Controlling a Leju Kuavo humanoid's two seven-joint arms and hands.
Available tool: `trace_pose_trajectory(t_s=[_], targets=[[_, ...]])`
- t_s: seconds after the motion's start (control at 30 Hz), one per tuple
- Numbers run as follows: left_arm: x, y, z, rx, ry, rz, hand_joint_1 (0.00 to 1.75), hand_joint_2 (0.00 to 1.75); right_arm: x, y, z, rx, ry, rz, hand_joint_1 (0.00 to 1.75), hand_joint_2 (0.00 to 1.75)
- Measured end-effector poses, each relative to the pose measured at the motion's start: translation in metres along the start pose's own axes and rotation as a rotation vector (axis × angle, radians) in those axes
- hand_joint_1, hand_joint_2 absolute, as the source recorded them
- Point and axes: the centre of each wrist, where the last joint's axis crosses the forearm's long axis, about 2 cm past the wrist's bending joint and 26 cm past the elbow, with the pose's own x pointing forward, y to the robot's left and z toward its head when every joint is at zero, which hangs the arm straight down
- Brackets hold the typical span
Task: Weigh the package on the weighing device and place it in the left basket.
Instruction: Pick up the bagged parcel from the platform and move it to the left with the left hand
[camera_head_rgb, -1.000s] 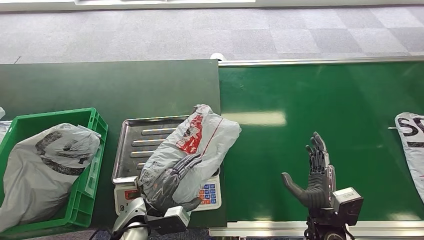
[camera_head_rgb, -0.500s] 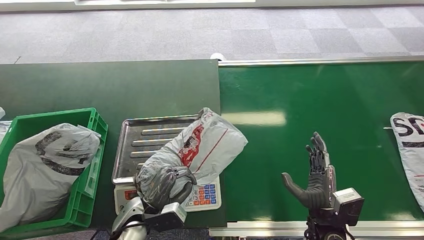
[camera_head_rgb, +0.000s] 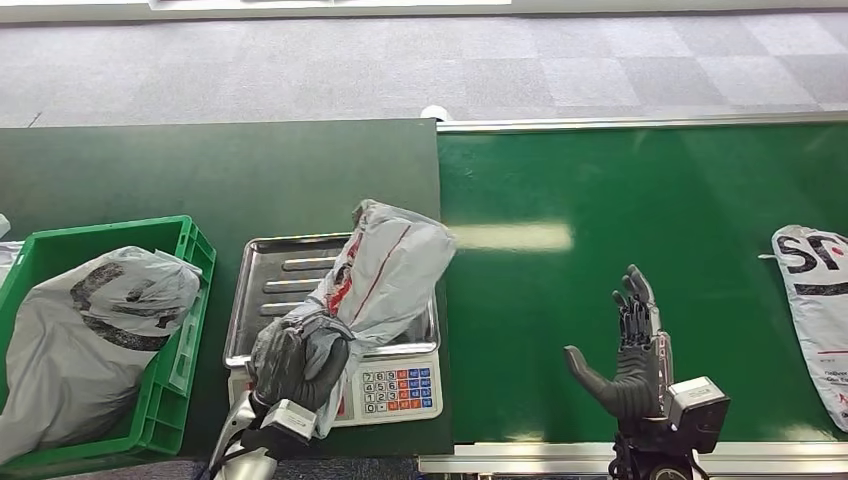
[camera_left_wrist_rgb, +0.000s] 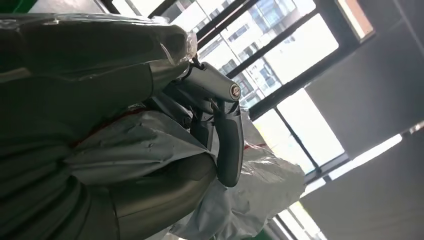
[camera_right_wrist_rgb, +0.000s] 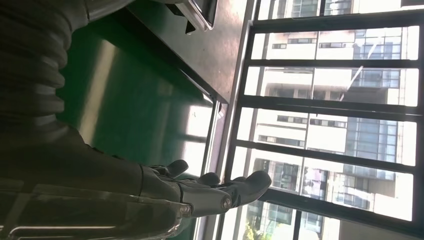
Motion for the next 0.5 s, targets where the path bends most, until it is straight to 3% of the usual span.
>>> trace_pose_trajectory(t_s=[0.5], targets=[[0.04, 0.037, -0.019, 0.572, -0.104, 0.035, 1.75, 1.75, 0.0, 0.0, -0.002, -0.021, -0.005, 0.003, 0.0, 1.75]])
